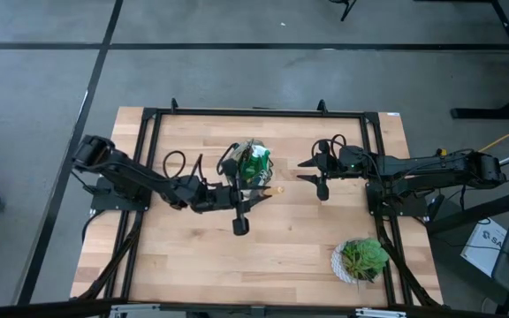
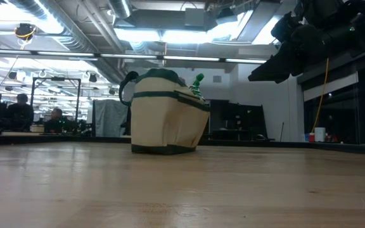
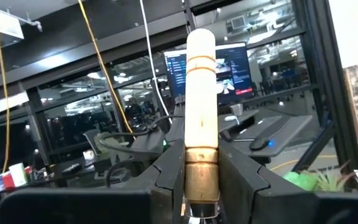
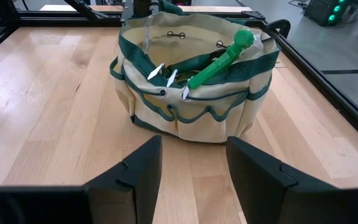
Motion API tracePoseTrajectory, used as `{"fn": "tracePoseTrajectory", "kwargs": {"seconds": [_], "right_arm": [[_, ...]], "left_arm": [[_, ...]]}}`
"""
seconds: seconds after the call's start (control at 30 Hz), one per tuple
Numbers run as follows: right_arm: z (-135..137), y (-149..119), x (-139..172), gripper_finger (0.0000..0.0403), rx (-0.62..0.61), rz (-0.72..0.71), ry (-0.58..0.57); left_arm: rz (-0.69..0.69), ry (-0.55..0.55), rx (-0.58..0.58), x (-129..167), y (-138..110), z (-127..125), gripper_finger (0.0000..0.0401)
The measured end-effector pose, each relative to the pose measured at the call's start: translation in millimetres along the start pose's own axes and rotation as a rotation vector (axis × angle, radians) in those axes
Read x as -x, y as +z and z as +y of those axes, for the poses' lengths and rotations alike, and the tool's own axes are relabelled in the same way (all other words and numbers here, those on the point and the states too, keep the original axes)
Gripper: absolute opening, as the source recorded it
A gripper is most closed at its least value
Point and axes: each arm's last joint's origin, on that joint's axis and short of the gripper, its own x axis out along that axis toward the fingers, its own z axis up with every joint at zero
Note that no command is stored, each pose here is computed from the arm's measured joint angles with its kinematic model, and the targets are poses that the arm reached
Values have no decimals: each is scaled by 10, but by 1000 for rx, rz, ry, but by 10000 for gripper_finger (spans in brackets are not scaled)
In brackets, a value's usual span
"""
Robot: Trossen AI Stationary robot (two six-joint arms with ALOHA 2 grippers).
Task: Pick & Place Garden tools in Gardening bag
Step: Put the brown trowel into the gardening bag
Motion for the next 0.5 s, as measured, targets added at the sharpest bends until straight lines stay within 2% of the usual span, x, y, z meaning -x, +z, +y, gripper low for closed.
{"fn": "tracePoseTrajectory", "kwargs": {"seconds": [0.33,0.5], "right_arm": [[1,0,0,181,0,0,4],[1,0,0,181,0,0,4]], "left_arm": [[-5,25,50,-35,-42,60,70],[24,85,49,-33,-56,74,70]]}}
